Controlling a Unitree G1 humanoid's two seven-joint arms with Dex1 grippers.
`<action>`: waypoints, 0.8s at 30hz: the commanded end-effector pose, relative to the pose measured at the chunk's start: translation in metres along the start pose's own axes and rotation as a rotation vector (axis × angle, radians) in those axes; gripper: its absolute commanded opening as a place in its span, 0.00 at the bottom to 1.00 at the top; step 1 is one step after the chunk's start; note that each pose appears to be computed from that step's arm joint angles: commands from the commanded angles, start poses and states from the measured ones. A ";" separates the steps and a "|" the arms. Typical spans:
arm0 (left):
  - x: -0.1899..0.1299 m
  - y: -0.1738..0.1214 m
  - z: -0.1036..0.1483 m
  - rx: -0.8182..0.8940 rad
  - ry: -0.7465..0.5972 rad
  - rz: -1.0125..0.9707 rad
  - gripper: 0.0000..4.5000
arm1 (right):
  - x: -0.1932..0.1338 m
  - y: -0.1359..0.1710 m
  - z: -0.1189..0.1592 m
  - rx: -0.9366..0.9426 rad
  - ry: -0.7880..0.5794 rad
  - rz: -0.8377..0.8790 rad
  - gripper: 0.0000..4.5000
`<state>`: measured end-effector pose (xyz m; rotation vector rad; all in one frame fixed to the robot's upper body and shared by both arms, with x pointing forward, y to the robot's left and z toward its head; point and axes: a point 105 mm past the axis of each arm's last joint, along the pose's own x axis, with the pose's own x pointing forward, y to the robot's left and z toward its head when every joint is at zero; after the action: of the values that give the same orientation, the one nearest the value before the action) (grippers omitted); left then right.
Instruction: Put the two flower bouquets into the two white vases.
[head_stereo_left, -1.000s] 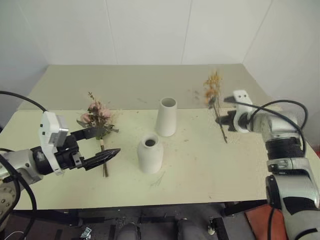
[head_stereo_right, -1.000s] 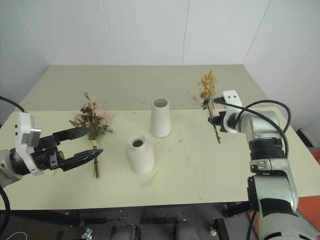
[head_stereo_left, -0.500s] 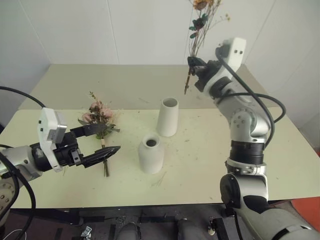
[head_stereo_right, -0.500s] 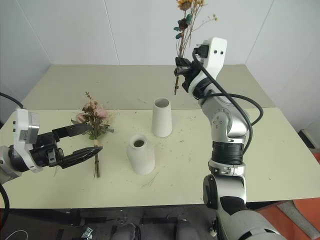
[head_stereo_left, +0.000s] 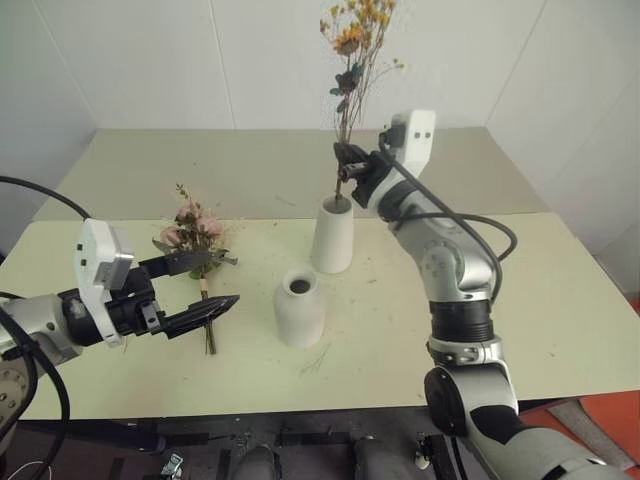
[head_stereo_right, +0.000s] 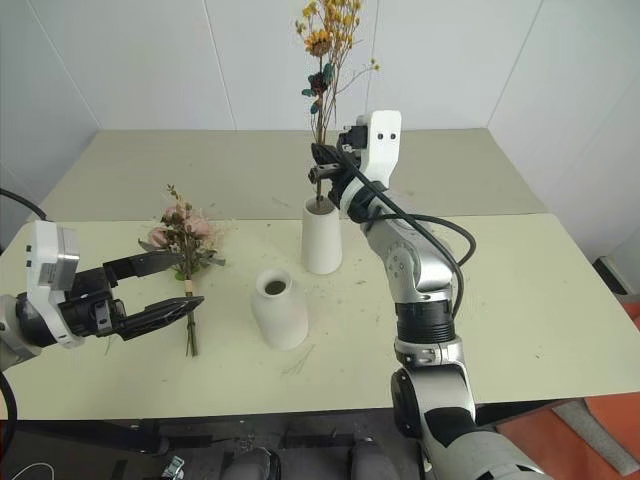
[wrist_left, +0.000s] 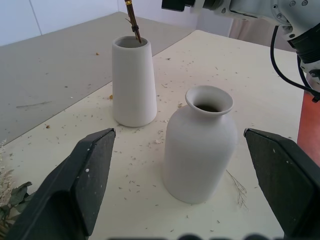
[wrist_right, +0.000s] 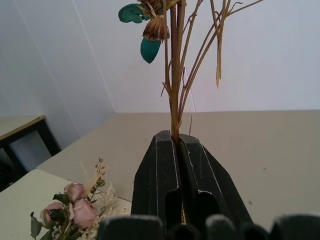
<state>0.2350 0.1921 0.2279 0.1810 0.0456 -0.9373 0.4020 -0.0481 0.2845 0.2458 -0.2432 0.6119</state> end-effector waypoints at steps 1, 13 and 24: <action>-0.003 -0.002 0.010 0.048 -0.012 0.006 1.00 | 0.006 0.005 0.014 -0.034 -0.065 0.015 0.01; -0.005 -0.003 0.010 0.045 -0.005 0.016 1.00 | -0.011 -0.004 -0.014 -0.064 -0.002 0.021 0.41; -0.005 -0.001 0.007 0.032 0.004 0.026 1.00 | -0.071 -0.015 -0.018 -0.241 0.082 0.110 0.99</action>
<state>0.2338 0.1976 0.2288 0.1903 0.0511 -0.8995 0.3698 -0.0997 0.2265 0.0007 -0.1813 0.6317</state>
